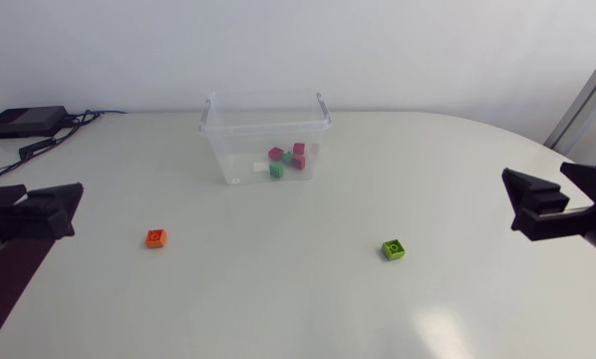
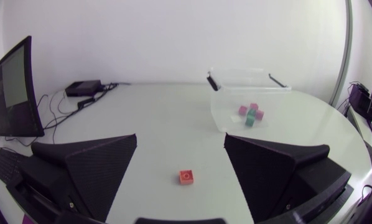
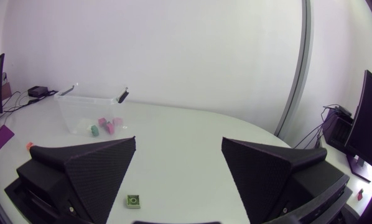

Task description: Place the duplo bricks in the container

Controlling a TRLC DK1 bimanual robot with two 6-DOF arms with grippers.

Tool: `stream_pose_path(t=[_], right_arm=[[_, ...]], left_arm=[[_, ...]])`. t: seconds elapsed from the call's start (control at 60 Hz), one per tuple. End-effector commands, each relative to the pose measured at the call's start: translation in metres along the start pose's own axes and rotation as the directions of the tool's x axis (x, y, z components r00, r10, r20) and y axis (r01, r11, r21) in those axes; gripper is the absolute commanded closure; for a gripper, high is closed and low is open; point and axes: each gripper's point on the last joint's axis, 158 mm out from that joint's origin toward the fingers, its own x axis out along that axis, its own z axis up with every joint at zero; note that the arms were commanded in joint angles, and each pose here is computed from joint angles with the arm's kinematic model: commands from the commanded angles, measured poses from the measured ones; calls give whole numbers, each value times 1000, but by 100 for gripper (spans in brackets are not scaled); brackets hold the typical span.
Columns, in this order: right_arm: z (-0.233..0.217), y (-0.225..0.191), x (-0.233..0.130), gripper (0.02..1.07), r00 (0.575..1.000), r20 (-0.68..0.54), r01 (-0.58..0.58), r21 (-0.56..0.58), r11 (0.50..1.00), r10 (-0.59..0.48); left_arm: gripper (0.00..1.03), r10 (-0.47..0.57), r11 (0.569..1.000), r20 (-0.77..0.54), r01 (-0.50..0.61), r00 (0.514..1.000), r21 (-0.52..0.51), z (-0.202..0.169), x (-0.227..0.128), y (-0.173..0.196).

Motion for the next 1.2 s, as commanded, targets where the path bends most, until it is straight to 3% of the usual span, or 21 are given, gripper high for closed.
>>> stream_pose_path(t=[0.0,0.167,0.333,0.433,0.583,0.717,1.017,1.183], right_arm=[[7,4,6,7,999,-50,-18,24,1000,19],[4,13,17,7,977,-203,-43,79,996,59],[-15,23,27,7,890,-442,-54,135,989,109],[-15,30,30,7,853,-501,-79,153,985,146],[-16,47,33,7,795,-559,-191,139,972,236],[-33,55,38,7,730,-628,-240,134,962,269],[-99,77,51,7,577,-781,-255,108,961,241],[-125,90,55,7,541,-810,-270,89,959,228]], left_arm=[[5,27,999,-105,-31,994,-40,10,8,7],[6,23,999,-372,-33,928,-20,1,29,7],[6,-28,999,-531,12,847,-35,-15,49,-5],[6,-53,998,-606,24,794,-56,-25,58,-11],[6,-67,997,-661,21,747,-77,-42,75,-13],[11,-67,996,-738,6,672,-85,-69,95,-14],[14,-15,999,-812,-32,583,-42,-112,142,-13],[19,-15,998,-845,-47,535,-48,-136,163,-21]])
